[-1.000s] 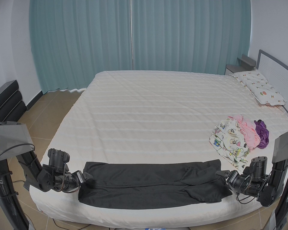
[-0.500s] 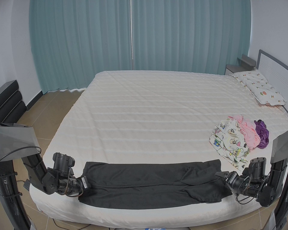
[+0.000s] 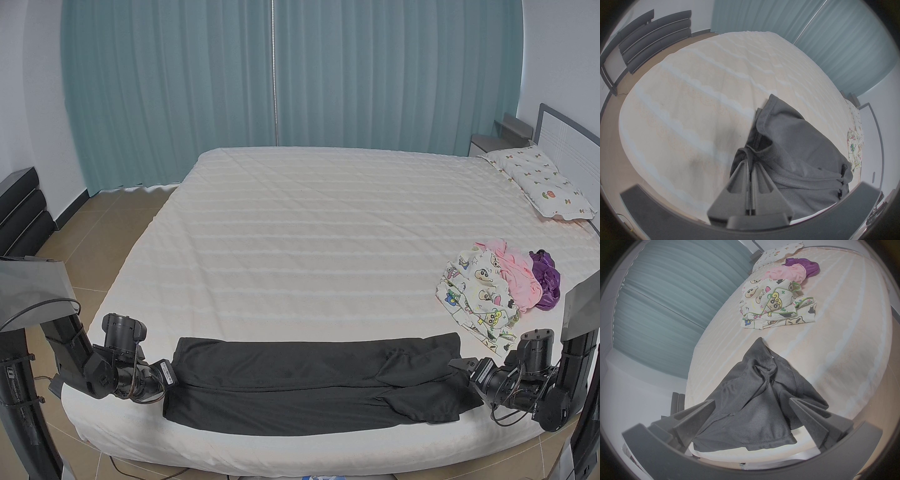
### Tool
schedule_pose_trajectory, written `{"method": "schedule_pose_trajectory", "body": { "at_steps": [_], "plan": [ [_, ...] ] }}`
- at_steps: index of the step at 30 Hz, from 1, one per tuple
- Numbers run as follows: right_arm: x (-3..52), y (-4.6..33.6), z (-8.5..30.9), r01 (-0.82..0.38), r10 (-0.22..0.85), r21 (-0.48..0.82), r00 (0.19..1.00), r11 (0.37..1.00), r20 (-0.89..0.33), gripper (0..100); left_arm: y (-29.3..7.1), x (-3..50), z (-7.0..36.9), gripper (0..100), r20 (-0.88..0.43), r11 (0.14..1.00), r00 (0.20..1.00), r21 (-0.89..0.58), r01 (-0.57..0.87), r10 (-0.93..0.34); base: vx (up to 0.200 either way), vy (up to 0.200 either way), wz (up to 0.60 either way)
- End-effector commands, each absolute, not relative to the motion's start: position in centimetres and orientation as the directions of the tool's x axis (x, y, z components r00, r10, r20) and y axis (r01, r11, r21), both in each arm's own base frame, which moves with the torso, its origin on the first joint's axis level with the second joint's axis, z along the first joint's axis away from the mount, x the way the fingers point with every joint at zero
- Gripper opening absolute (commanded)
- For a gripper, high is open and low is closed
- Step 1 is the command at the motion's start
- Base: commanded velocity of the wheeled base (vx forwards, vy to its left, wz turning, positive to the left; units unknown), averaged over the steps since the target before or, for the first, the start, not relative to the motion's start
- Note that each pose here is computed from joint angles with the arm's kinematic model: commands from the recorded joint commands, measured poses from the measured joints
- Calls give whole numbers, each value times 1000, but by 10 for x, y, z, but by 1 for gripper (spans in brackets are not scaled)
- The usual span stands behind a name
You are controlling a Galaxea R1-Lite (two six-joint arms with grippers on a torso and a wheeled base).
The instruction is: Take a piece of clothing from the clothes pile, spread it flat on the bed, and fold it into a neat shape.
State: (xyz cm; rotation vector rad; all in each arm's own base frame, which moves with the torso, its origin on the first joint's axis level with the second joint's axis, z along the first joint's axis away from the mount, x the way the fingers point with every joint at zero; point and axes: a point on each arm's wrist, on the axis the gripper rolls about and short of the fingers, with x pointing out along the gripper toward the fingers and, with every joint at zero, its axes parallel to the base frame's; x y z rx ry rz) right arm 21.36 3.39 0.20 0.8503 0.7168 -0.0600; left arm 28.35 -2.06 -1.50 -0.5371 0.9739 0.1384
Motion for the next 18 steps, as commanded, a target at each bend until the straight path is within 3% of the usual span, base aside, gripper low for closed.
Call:
{"method": "schedule_pose_trajectory", "body": {
  "at_steps": [1,15,18],
  "plan": [
    [209,33,0,338,225,656,753,675,-618,100,-17,286,-16,0,-814,856,568,-374,-358,-119,0,0,0],
    [213,20,-12,393,175,635,745,665,-644,100,-17,286,-23,0,-827,844,549,-376,-383,-120,0,0,0],
    [213,20,-21,375,181,599,723,708,-666,100,-18,287,-22,0,-823,828,553,-398,-394,-132,0,0,0]
  ]
}}
